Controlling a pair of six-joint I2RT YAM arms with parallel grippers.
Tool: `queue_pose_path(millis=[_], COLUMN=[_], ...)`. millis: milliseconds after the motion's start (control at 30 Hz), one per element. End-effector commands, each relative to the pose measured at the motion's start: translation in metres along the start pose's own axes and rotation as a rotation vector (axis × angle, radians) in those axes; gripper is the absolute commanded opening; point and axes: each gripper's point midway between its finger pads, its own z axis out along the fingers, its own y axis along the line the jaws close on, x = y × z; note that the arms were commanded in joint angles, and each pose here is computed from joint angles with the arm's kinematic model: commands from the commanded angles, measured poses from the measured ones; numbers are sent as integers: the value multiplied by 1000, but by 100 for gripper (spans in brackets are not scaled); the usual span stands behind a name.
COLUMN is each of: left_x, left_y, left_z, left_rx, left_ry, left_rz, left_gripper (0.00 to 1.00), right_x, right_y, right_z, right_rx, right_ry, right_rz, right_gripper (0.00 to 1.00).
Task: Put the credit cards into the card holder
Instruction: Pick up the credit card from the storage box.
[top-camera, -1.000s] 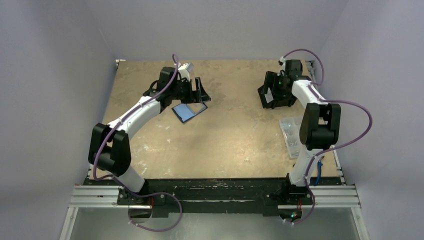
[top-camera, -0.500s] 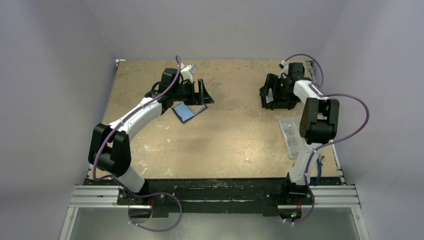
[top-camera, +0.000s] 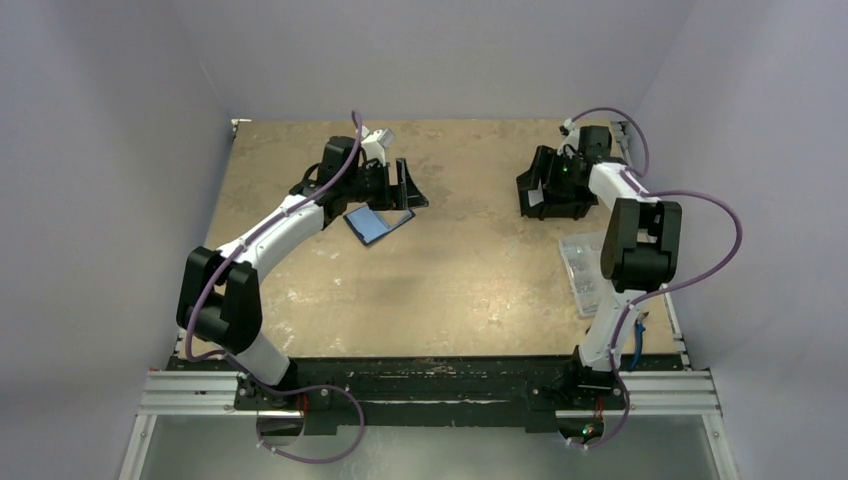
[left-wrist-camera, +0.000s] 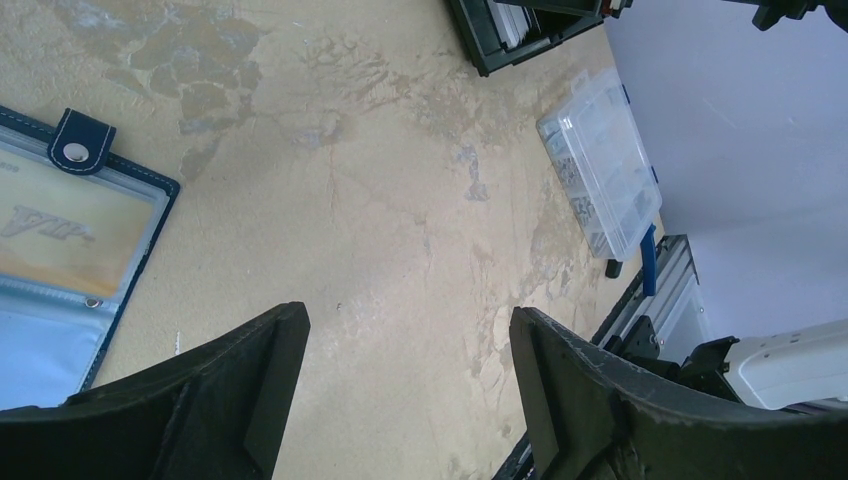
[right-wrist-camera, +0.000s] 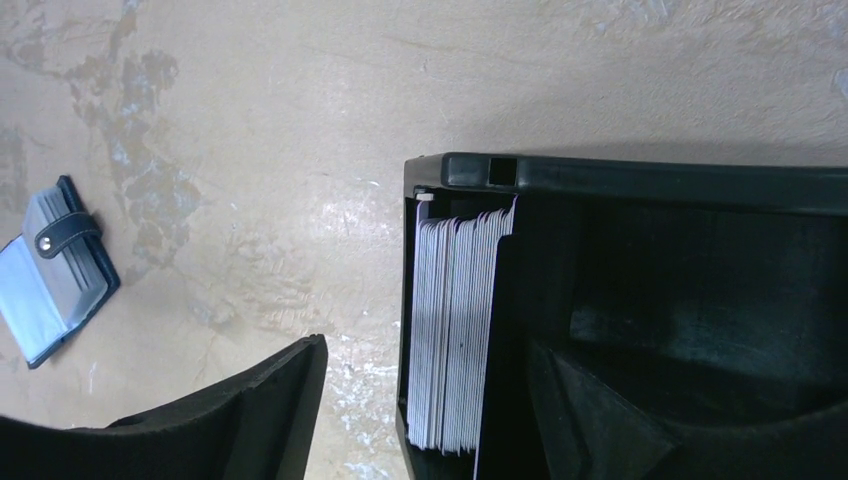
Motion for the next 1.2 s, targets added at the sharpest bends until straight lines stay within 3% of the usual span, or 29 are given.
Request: queue_pose_path(millis=[0, 1167], left_x=[-13, -7], left_y=[-17, -15], left_z=[-9, -3], left_rx=[48, 52], left_ry=[-49, -32], left_rz=[32, 27], left_gripper=[79, 79], right_x=[-21, -21], right_y=[23, 6], right_z=[-19, -21], right_rx=[-60, -28], right_ry=[-78, -86], right_rz=[-34, 24], right_gripper=[78, 19])
